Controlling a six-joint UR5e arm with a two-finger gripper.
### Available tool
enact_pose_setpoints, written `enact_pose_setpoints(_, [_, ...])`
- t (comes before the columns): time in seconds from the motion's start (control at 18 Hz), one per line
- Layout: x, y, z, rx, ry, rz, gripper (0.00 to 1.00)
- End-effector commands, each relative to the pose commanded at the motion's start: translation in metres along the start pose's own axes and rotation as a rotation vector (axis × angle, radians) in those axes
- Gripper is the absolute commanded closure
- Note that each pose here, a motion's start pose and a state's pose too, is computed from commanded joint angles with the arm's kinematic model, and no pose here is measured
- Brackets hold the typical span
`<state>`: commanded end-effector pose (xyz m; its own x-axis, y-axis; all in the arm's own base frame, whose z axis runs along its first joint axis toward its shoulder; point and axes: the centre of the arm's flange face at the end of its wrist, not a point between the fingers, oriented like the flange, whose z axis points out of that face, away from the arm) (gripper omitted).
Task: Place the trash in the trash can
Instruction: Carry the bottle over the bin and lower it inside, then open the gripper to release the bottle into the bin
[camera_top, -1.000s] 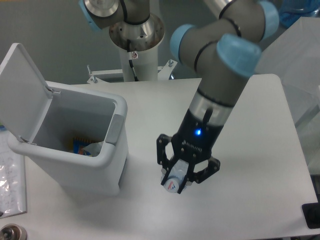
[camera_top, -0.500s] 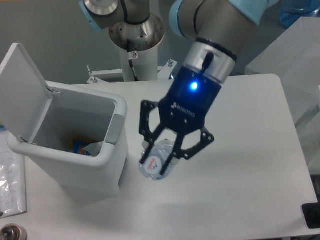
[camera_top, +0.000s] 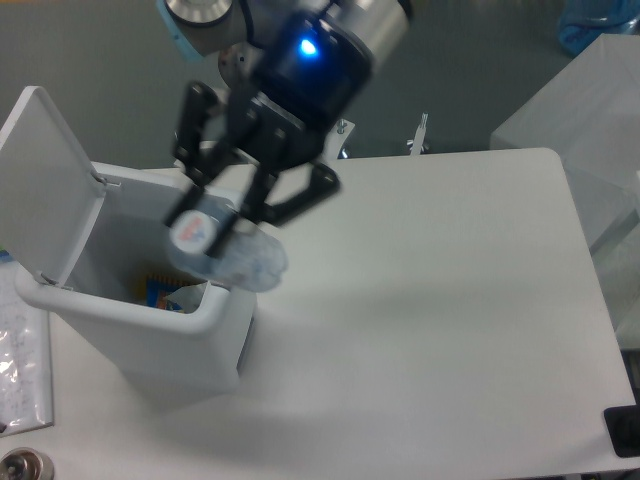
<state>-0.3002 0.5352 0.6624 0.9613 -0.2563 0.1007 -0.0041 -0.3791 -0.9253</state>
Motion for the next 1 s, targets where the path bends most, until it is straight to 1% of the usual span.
enact_pose_setpoints(0.28, [0.016, 0.027, 0.025, -0.03, 0.047, -0.023, 0.96])
enact_pose_setpoints(0.33, [0.015, 0.036, 0.028, -0.035, 0.05, -0.032, 0.93])
enact_pose_setpoints(0.39, [0.016, 0.042, 0.031, -0.037, 0.053, -0.034, 0.82])
enact_pose_setpoints(0.5, [0.021, 0.053, 0.041, -0.05, 0.073, -0.051, 0.65])
enact_pose_setpoints(0.56, [0.024, 0.057, 0.046, -0.056, 0.083, -0.055, 0.53])
enact_pose_setpoints(0.61, [0.027, 0.06, 0.05, -0.06, 0.091, -0.061, 0.5])
enact_pose_setpoints(0.67, [0.026, 0.063, 0.052, -0.064, 0.093, -0.067, 0.44])
enact_pose_setpoints(0.78, [0.025, 0.068, 0.054, -0.071, 0.092, -0.075, 0.11])
enact_pose_setpoints(0.83, [0.023, 0.071, 0.056, -0.073, 0.094, -0.079, 0.05])
enact_pose_setpoints(0.89, [0.022, 0.072, 0.057, -0.075, 0.093, -0.08, 0.02])
enact_pose_setpoints(0.94, [0.021, 0.073, 0.058, -0.077, 0.091, -0.08, 0.0])
enact_pose_setpoints(1.0, [0.016, 0.077, 0.058, -0.081, 0.086, -0.085, 0.0])
